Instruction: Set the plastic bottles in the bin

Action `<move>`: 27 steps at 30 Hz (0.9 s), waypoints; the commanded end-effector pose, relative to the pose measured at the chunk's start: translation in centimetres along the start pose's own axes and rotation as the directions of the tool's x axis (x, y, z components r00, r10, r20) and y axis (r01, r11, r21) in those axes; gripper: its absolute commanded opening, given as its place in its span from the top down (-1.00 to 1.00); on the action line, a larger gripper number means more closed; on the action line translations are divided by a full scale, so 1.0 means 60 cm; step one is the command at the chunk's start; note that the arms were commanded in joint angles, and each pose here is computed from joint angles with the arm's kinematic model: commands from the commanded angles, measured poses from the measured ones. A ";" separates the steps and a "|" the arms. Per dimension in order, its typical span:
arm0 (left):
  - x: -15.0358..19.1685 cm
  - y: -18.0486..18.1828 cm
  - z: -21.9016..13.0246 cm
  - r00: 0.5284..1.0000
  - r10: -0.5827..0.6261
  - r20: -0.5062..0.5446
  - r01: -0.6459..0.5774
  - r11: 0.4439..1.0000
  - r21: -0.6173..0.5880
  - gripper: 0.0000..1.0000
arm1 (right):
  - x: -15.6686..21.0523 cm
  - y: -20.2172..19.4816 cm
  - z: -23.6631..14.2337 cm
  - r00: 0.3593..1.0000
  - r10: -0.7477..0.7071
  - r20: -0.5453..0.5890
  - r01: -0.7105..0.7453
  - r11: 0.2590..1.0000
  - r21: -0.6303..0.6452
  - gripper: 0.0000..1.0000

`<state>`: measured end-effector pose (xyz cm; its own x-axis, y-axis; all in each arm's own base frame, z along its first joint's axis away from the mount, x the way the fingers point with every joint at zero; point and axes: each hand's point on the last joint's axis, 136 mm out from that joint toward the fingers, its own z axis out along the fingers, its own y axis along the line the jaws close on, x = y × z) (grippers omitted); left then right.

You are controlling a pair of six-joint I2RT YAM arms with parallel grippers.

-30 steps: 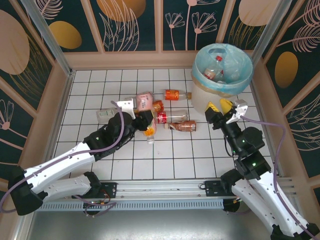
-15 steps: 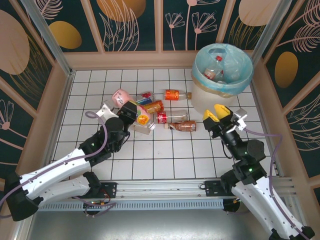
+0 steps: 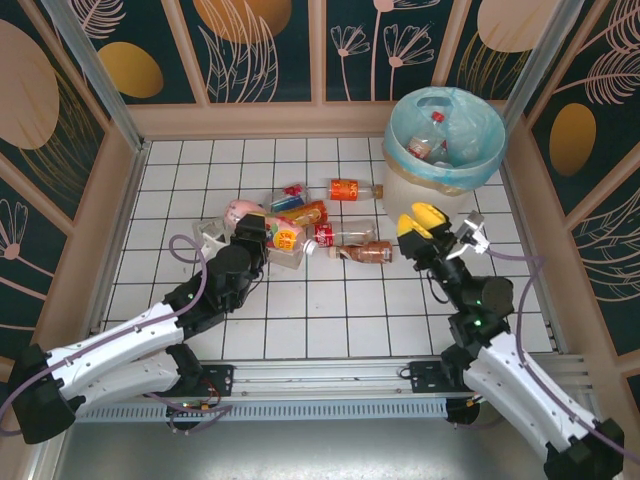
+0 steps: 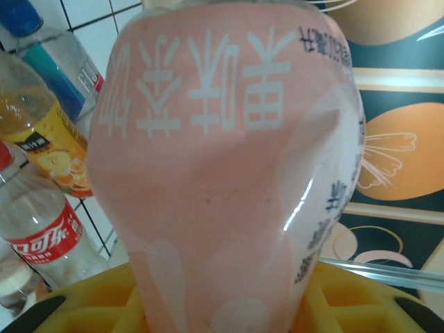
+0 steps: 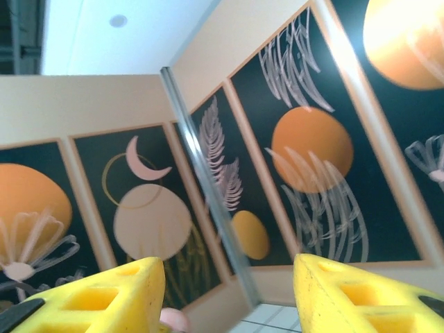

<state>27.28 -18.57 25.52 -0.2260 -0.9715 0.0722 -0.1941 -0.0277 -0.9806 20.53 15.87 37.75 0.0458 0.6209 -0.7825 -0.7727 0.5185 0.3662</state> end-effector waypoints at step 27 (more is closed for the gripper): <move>0.005 -0.088 -0.030 0.961 -0.258 -0.096 0.271 0.951 0.147 1.00 | 0.176 0.141 0.135 0.960 0.181 -0.214 -0.189 0.982 -0.019 -0.12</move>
<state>26.79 -18.40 28.43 -0.2387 -0.9335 0.2675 -0.1529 -0.2359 -0.9597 18.98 31.91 34.81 -0.2665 0.5111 -0.8172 -0.7972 0.3596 0.4849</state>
